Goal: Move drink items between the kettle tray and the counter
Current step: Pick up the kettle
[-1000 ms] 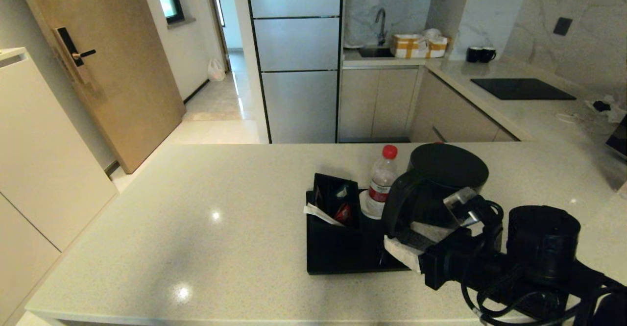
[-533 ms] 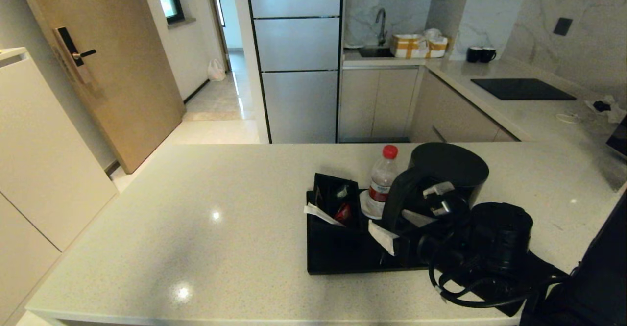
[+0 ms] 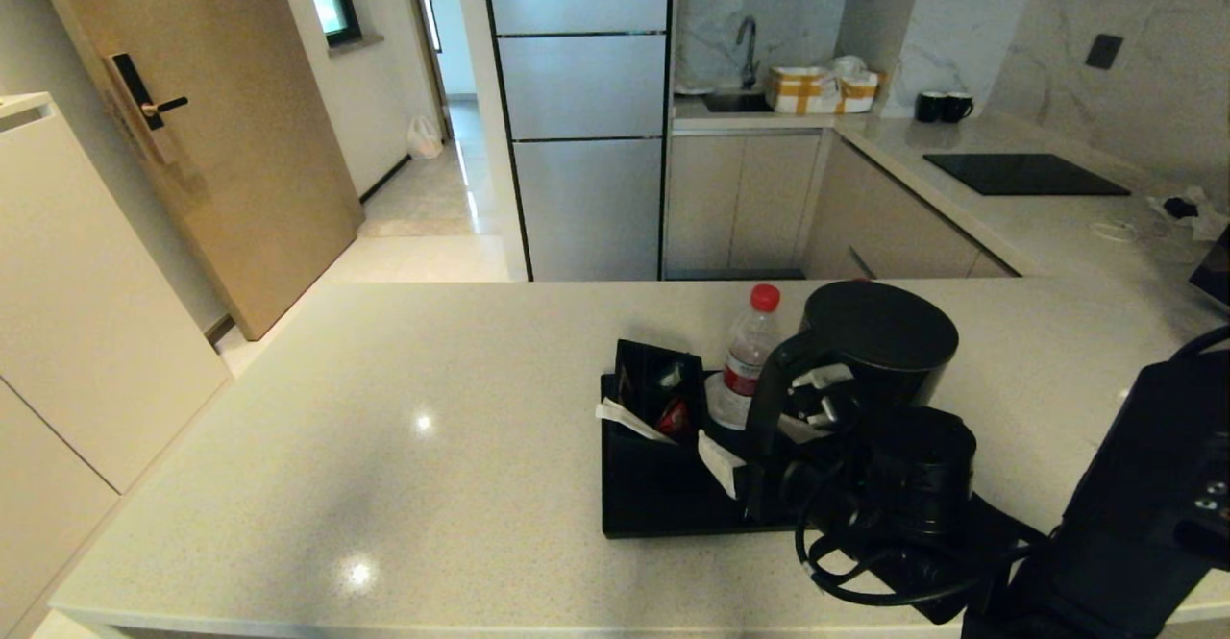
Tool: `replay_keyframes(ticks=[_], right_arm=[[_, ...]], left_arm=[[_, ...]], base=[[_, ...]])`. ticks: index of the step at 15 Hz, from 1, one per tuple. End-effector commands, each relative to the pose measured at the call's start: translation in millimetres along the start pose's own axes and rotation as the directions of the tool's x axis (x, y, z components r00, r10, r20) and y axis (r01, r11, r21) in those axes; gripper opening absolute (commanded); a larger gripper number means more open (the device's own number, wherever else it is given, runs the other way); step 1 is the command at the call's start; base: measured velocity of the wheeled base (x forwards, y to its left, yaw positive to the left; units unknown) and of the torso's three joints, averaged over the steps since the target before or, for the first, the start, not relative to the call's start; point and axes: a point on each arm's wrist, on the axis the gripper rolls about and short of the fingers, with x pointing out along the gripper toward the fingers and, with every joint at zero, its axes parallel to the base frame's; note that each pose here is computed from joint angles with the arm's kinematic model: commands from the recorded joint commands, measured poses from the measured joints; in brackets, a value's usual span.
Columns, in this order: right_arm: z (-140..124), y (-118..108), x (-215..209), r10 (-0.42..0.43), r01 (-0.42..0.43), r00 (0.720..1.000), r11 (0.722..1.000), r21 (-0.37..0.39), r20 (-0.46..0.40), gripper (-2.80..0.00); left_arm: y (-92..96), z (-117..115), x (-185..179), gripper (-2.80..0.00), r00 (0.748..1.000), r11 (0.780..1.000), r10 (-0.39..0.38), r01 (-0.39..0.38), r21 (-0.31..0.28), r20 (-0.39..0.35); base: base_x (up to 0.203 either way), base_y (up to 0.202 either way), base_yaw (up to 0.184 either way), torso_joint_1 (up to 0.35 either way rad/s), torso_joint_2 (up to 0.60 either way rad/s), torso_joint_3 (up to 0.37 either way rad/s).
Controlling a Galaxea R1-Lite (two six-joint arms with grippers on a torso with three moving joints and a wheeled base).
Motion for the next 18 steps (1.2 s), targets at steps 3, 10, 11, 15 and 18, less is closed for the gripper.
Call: replay_keyframes(ticks=[3, 10, 11, 15, 18], right_arm=[[-0.3, 2.4, 12.5, -0.060, 0.060, 0.998, 0.998, 0.005, 0.029, 0.00], [1.0, 1.6, 18.9, -0.121, 0.121, 0.991, 0.993, 0.010, 0.050, -2.80], [-0.2, 1.2, 18.3, -0.122, 0.121, 0.992, 0.993, 0.007, 0.046, -2.80], [-2.5, 0.5, 16.5, -0.125, 0.125, 0.992, 0.992, 0.000, 0.036, -2.80], [-5.7, -0.9, 12.3, -0.127, 0.128, 0.992, 0.992, -0.008, 0.019, -2.80]], left_arm=[[0.0, -0.1, 0.0, -2.80, 1.000, 1.000, 0.001, -0.001, 0.000, 0.000], [0.0, -0.1, 0.0, -2.80, 1.000, 1.000, 0.001, -0.001, 0.000, 0.000], [0.0, 0.0, -0.1, -2.80, 1.000, 1.000, 0.001, -0.001, 0.000, 0.000], [0.0, -0.1, 0.0, -2.80, 1.000, 1.000, 0.001, -0.001, 0.000, 0.000], [0.0, 0.3, -0.1, -2.80, 1.000, 1.000, 0.001, -0.001, 0.000, 0.001]], base=[[0.000, 0.000, 0.000, 0.000, 0.00, 0.000], [0.000, 0.000, 0.000, 0.000, 0.00, 0.000], [0.000, 0.000, 0.000, 0.000, 0.00, 0.000], [0.000, 0.000, 0.000, 0.000, 0.00, 0.000], [0.000, 0.000, 0.000, 0.000, 0.00, 0.000]])
